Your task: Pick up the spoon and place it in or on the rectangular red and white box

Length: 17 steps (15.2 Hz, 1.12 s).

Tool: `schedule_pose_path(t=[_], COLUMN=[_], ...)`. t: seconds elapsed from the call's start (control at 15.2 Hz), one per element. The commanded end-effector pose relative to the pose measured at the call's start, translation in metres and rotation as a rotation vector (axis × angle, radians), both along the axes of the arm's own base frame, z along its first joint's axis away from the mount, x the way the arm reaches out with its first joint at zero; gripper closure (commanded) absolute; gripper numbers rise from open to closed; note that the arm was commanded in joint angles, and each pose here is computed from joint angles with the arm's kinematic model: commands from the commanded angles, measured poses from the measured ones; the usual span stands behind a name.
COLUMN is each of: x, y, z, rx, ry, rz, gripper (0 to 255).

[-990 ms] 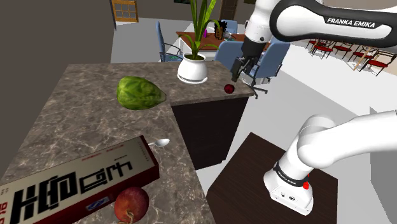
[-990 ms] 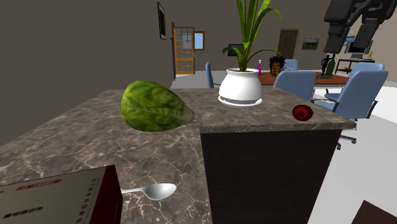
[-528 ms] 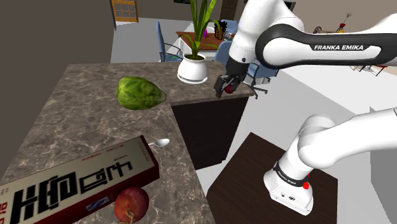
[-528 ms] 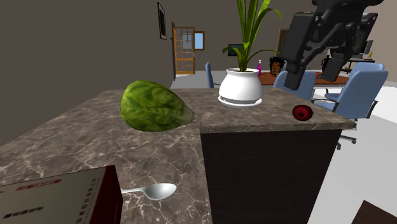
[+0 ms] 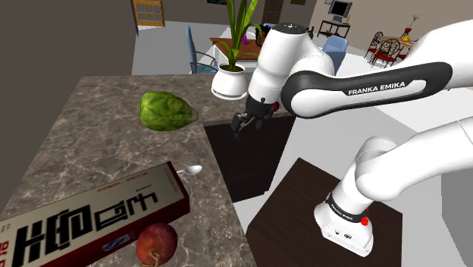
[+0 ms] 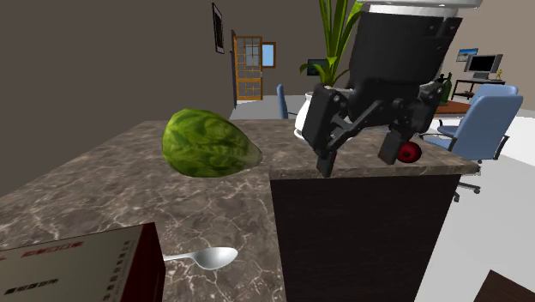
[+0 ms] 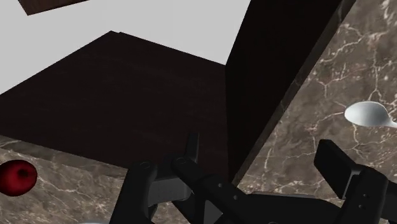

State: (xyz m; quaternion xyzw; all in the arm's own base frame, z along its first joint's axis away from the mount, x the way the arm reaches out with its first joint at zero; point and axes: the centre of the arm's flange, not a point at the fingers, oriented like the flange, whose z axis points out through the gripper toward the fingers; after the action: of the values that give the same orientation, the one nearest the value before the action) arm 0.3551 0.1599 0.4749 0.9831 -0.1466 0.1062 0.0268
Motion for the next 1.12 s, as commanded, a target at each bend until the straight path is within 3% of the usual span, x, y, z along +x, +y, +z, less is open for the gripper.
schedule_pose_path(t=[0.0,0.92,1.06], x=[0.006,0.066,0.068], y=[0.019,0.159,0.159], z=[-0.013,-0.11,-0.116], rx=[0.009,0.059,0.059], ry=[-0.014,-0.097,-0.097], rz=[-0.023,-0.167,-0.167], gripper=[0,0,0])
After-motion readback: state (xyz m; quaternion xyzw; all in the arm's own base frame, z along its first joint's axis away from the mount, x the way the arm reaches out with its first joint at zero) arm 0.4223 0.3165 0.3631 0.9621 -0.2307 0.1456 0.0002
